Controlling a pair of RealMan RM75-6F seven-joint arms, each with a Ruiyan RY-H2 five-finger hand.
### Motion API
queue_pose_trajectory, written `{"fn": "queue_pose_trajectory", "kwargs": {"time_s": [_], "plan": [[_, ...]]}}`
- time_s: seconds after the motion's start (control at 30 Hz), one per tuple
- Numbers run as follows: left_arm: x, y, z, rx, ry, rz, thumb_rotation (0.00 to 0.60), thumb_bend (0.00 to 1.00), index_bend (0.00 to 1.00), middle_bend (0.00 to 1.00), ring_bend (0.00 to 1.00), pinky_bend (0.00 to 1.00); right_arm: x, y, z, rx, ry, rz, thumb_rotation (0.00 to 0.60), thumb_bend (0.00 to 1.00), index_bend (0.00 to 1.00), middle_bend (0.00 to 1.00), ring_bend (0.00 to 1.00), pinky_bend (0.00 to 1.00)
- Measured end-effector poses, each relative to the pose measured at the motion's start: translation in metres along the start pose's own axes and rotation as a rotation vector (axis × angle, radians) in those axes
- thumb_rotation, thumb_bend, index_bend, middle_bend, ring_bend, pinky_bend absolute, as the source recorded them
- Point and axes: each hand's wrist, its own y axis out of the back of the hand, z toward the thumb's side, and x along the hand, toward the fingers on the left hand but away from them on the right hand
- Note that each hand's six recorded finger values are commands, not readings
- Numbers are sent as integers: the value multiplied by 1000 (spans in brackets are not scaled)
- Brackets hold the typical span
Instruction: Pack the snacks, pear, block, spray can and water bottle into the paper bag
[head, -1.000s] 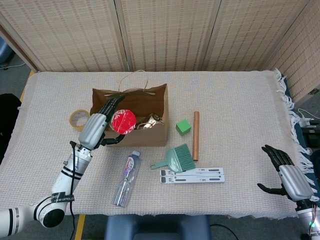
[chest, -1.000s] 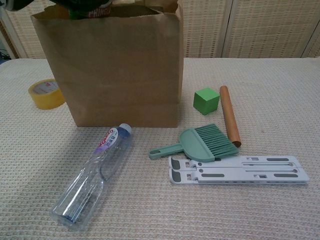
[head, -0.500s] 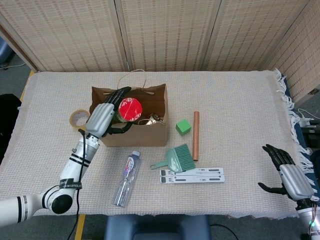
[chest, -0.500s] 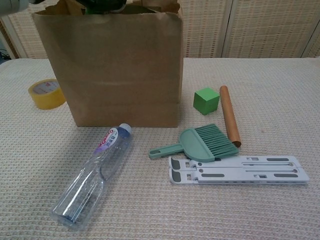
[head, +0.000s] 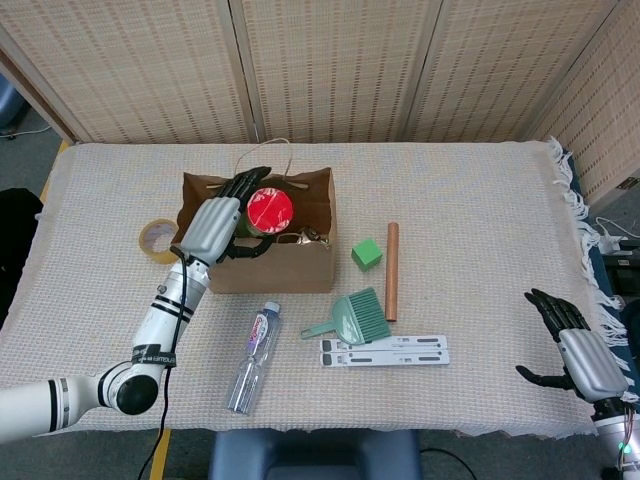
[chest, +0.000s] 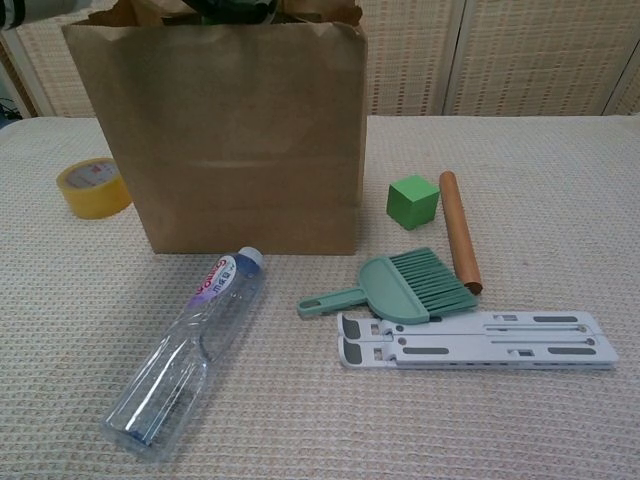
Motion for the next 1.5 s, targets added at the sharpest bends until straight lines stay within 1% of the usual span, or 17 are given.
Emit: {"fn": "queue_pose_trajectory", "kwargs": {"time_s": [0.13, 0.3, 0.5, 0.7, 0.8, 0.93, 1.03, 1.13, 1.33, 1.5], "plan": [[1, -2, -5, -26, 53, -26, 600, 319, 0, 0, 0, 74, 0, 0, 0, 2, -1, -1, 600, 59, 0, 0, 0, 17], [6, -2, -12, -76, 149, -65, 600, 316, 0, 0, 0, 74, 0, 0, 0, 4, -2, -1, 600, 59, 0, 0, 0, 17], [14, 4, -11, -191, 265, -89, 600, 319, 0, 0, 0, 71, 1, 0, -1, 5, -2, 2, 600, 59, 0, 0, 0, 17], [21, 21, 1, -316, 296, -52, 600, 318, 0, 0, 0, 71, 0, 0, 0, 4, -2, 4, 600, 58, 0, 0, 0, 17], [21, 27, 2, -315, 289, -34, 600, 321, 0, 0, 0, 72, 0, 0, 0, 4, -2, 2, 600, 58, 0, 0, 0, 17], [16, 33, 3, -251, 249, -12, 600, 335, 0, 0, 0, 74, 1, 0, 0, 4, -4, 4, 600, 59, 0, 0, 0, 17], [8, 38, 2, -186, 204, 4, 600, 341, 0, 0, 0, 74, 1, 0, 0, 4, -4, 5, 600, 59, 0, 0, 0, 17], [-2, 44, -1, -95, 152, 19, 600, 339, 0, 0, 0, 74, 1, 0, 0, 3, -5, 4, 600, 59, 0, 0, 0, 17], [-31, 59, -13, 150, 27, 55, 600, 342, 0, 0, 0, 74, 1, 0, -1, 7, -6, 3, 600, 59, 0, 0, 0, 17], [-63, 69, -35, 356, -74, 68, 600, 344, 0, 0, 0, 74, 0, -1, -1, 10, -9, 3, 600, 59, 0, 0, 0, 17]]}}
